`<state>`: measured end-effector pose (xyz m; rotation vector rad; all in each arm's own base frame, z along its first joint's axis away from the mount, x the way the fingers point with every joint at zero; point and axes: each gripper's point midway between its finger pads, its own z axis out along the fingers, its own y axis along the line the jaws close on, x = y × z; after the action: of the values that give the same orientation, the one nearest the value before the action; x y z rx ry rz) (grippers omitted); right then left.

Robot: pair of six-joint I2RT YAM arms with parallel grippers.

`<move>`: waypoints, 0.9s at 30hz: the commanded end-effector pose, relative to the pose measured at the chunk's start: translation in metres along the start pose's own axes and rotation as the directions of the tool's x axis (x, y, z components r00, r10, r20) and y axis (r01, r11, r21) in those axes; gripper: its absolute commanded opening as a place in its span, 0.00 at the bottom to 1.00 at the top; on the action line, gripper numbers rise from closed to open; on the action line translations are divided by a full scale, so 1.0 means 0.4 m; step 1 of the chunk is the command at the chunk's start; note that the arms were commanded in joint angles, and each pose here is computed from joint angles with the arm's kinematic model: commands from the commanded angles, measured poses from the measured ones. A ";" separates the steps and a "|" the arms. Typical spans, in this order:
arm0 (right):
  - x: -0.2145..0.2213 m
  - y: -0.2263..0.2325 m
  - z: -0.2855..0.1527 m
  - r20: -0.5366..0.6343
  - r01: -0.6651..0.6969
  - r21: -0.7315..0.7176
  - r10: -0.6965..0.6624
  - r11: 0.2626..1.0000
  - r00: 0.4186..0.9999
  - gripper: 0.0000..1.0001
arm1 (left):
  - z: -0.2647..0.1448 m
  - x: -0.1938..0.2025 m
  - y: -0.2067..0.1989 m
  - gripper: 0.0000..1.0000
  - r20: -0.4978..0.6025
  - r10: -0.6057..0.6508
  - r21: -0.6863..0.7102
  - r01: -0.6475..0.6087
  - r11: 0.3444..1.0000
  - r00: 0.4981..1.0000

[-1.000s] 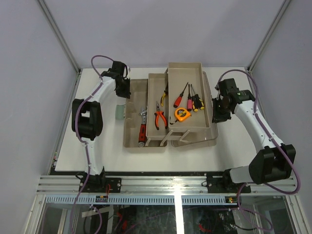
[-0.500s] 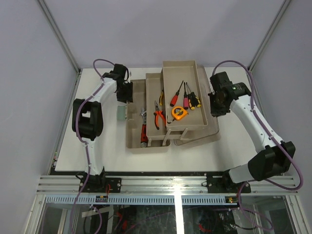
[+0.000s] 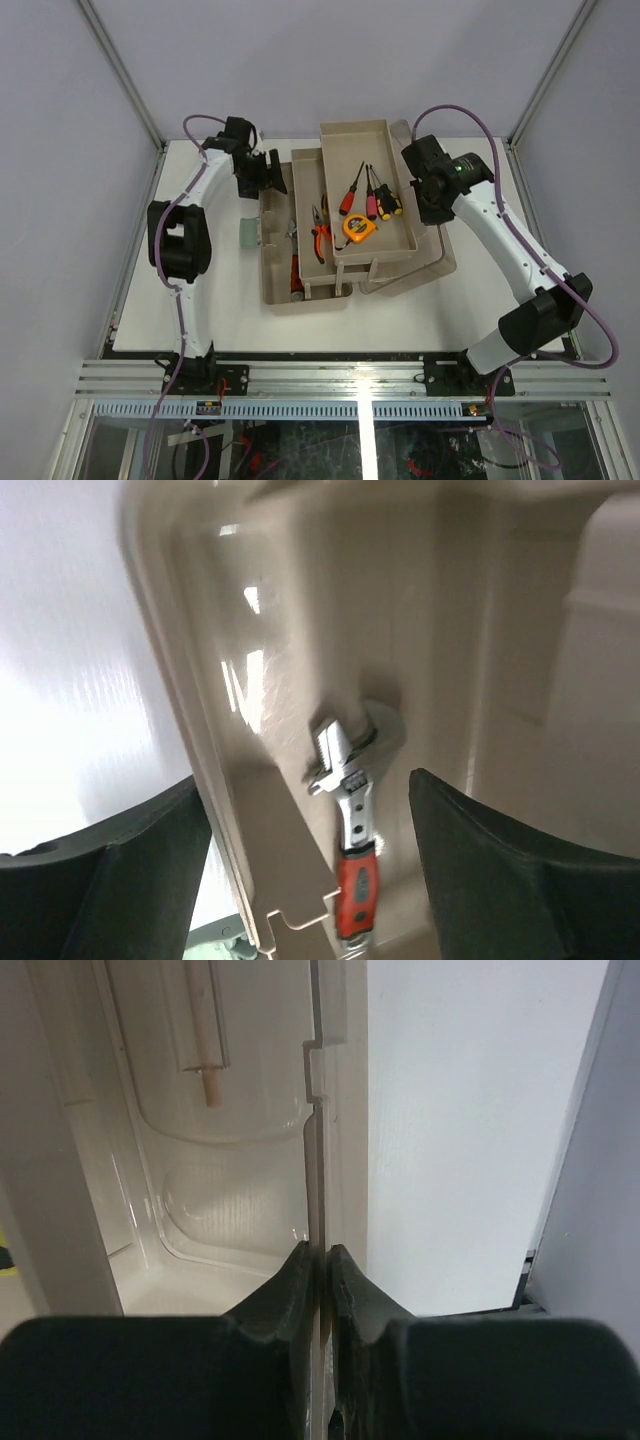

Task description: Pack the tool kit

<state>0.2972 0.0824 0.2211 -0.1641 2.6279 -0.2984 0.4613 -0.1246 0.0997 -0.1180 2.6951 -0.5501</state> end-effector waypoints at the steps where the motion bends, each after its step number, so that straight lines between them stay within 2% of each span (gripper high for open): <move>1: -0.105 -0.012 -0.062 0.164 -0.058 0.056 0.049 0.997 0.985 0.00 | -0.078 -0.139 -0.051 0.76 0.102 -0.126 0.157 0.109 0.982 0.987; 5: -0.122 -0.009 -0.078 0.169 -0.035 0.098 0.018 0.995 0.985 0.00 | -0.158 -0.228 -0.044 0.84 0.200 -0.179 0.218 0.134 0.967 0.963; 9: -0.136 0.008 -0.084 0.165 0.003 0.138 -0.026 0.990 0.986 0.00 | -0.213 -0.262 -0.001 0.85 0.228 -0.266 0.281 0.198 0.939 0.937; 16: -0.167 0.064 -0.096 0.124 0.128 0.266 -0.166 0.956 0.978 0.00 | -0.225 -0.218 0.045 0.85 0.196 -0.327 0.313 0.257 0.914 0.925; 22: -0.189 0.107 -0.111 0.122 0.232 0.395 -0.301 0.889 0.946 0.00 | -0.216 -0.185 0.053 0.85 0.170 -0.344 0.326 0.277 0.904 0.923; 27: -0.192 0.119 -0.131 0.156 0.233 0.452 -0.334 0.861 0.930 0.00 | -0.217 -0.173 0.065 0.85 0.162 -0.350 0.330 0.284 0.900 0.923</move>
<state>0.3304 0.1369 0.2711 -0.4944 2.3642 -0.9028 0.4879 -0.0581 0.1603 -0.5769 2.4455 -0.9385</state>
